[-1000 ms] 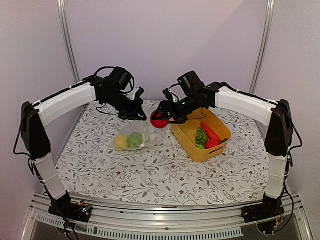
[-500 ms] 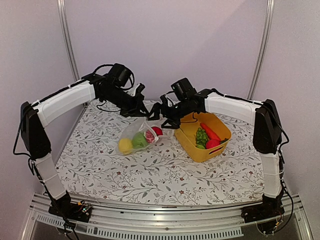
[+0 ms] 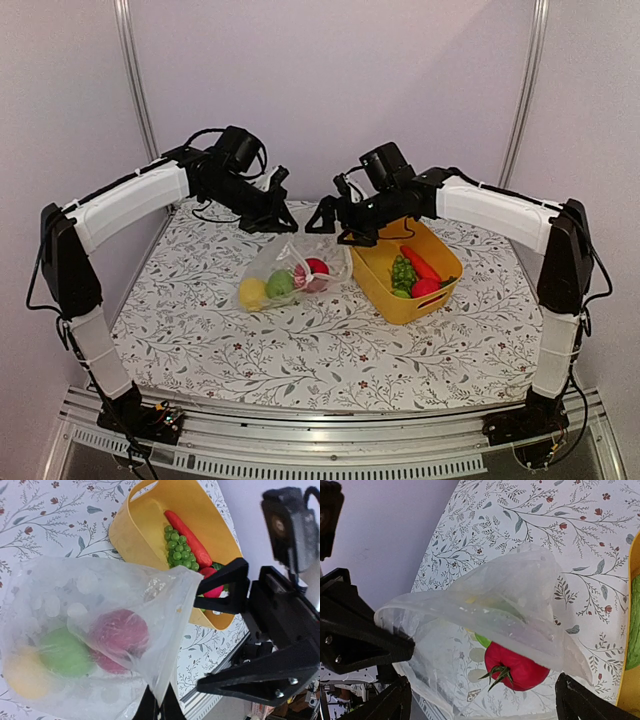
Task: Place the food in the zip-top bag and seal the zipper
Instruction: Place the fake vegetable in the zipper food storage bag, then adjust the zipper food storage bag at the center of the board.
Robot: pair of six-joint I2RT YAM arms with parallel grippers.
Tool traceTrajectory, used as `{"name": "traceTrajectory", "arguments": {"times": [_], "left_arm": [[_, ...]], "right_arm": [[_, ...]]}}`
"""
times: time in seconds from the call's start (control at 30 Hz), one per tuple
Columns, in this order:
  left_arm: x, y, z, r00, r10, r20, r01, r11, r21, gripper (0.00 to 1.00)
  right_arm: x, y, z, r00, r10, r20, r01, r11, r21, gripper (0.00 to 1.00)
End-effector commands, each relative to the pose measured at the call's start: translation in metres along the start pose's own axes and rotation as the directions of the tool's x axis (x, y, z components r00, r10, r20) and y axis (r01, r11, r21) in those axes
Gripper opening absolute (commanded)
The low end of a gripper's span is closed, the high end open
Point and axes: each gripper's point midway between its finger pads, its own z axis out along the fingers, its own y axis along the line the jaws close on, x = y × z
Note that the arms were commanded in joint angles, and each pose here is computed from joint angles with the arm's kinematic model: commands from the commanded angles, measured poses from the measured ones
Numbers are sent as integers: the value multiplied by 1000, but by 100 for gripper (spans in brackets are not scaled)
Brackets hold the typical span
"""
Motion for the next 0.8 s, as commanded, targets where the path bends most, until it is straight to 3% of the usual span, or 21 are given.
{"name": "traceTrajectory", "arguments": {"times": [0.0,0.2,0.47,0.77], "left_arm": [[-10,0,-9,999,7,32,-8,1000,6,0],[-9,1,-11,1000,13,28,-13,1000,4,0],[-9,-3,-25,999,24,42,-24,1000,6,0],[-5,-4,-36,998,25,55,-26,1000,3,0]], "right_arm": [[1,-1,-54,990,-117,73,107,985,139,99],[36,-35,-36,995,-71,-73,85,974,209,96],[43,-50,-20,996,-19,-90,40,971,236,79],[49,-58,2,992,31,-121,-4,977,213,69]]}}
